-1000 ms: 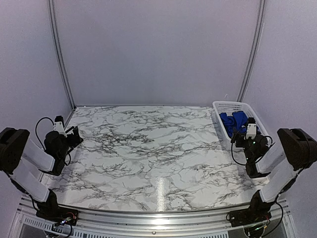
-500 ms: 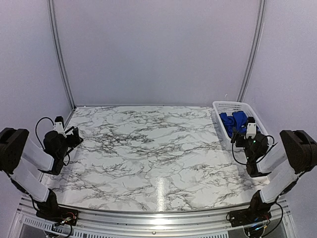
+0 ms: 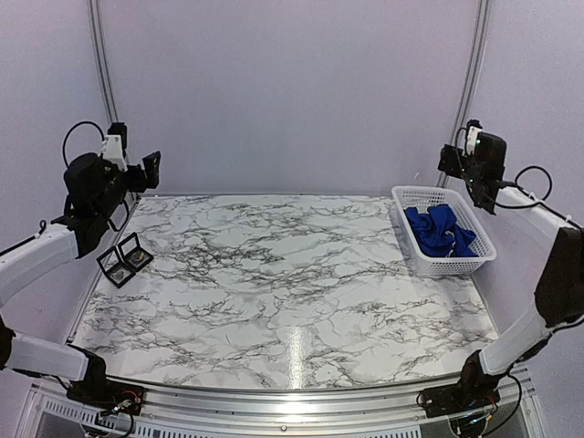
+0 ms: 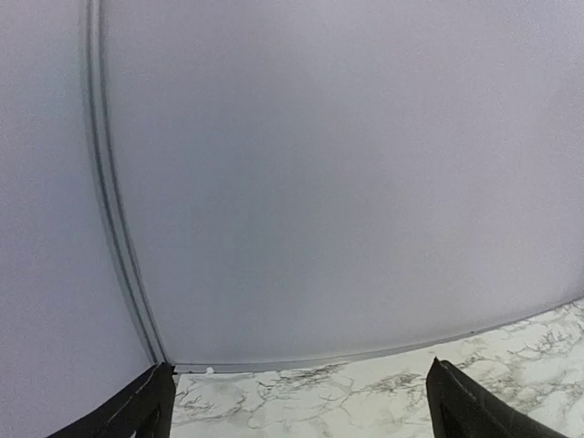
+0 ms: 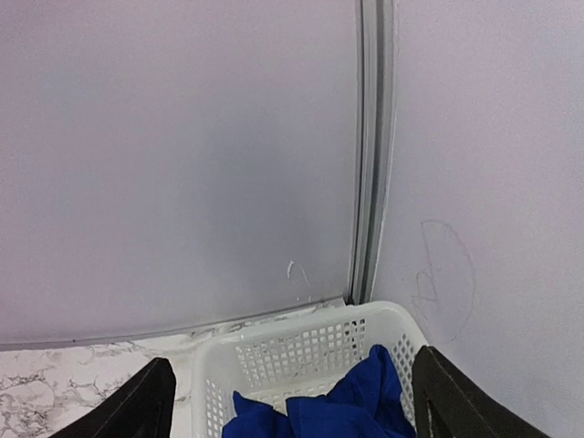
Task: Pin the brooch onto the clothing
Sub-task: Pick up the crumpled clothing from the center of the board, then place the crumpled clothing at the center of the board.
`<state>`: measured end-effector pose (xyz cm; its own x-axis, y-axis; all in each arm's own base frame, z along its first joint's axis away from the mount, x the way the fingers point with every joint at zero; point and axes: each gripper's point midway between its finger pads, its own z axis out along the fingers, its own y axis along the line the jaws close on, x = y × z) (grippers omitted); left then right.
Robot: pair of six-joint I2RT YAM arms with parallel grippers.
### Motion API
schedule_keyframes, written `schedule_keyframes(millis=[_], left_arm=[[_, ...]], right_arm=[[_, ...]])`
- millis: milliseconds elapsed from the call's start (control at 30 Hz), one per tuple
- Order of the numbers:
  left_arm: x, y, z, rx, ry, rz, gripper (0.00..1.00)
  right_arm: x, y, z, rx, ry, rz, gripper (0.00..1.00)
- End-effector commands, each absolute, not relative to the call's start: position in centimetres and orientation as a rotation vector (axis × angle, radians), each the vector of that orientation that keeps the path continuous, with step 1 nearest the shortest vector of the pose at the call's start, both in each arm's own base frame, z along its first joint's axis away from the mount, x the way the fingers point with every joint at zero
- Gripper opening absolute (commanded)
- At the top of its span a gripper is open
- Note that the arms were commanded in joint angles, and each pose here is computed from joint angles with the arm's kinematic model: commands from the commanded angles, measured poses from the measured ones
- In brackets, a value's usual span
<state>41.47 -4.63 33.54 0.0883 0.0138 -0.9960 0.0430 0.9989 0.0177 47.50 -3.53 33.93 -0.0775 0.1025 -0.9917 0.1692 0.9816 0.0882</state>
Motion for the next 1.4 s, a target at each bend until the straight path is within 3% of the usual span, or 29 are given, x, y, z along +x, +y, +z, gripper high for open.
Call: schedule_keyframes(millis=[0,167,233,300,433,667,733,833,967,1100,1233,1367], left_arm=[[40.9,-11.2,31.0,0.346,1.753,0.015,0.99],[39.6,-16.5,29.7,0.462,1.843,-0.116,0.99],[39.0,-17.6,28.9,0.473,1.859,-0.154,0.99],[38.4,-18.5,28.2,0.493,1.869,-0.187,0.99],[37.3,-19.6,27.3,0.535,1.879,-0.225,0.99],[36.5,-20.0,28.6,0.526,1.845,-0.295,0.99],[36.6,-20.0,29.1,0.508,1.837,-0.307,0.99],[36.8,-19.9,29.7,0.485,1.832,-0.308,0.99],[36.9,-19.5,30.8,0.456,1.82,-0.297,0.99],[36.8,-18.7,32.3,0.432,1.792,-0.273,0.99],[36.6,-17.3,33.5,0.393,1.769,-0.233,0.99],[36.5,-15.8,33.9,0.353,1.763,-0.202,0.99]], right_arm=[[47.5,-5.1,21.0,0.347,2.225,-0.158,0.84],[49.1,-5.9,13.5,0.379,2.399,-0.232,0.8],[49.3,-6.6,11.0,0.405,2.464,-0.274,0.73],[49.4,-7.0,9.5,0.411,2.509,-0.317,0.53],[50.1,-7.6,11.7,0.411,2.47,-0.359,0.01],[51.3,-6.0,27.4,0.292,2.18,-0.247,0.0],[50.8,-3.5,33.7,0.185,2.048,-0.158,0.0],[49.0,5.6,41.7,-0.117,1.846,0.028,0.0],[42.2,18.8,49.7,-0.54,1.551,0.46,0.0],[35.0,26.7,53.7,-0.801,1.304,0.87,0.0],[28.1,31.3,56.3,-1.036,1.041,1.131,0.0],[24.0,31.7,57.9,-1.148,0.87,1.316,0.0]])
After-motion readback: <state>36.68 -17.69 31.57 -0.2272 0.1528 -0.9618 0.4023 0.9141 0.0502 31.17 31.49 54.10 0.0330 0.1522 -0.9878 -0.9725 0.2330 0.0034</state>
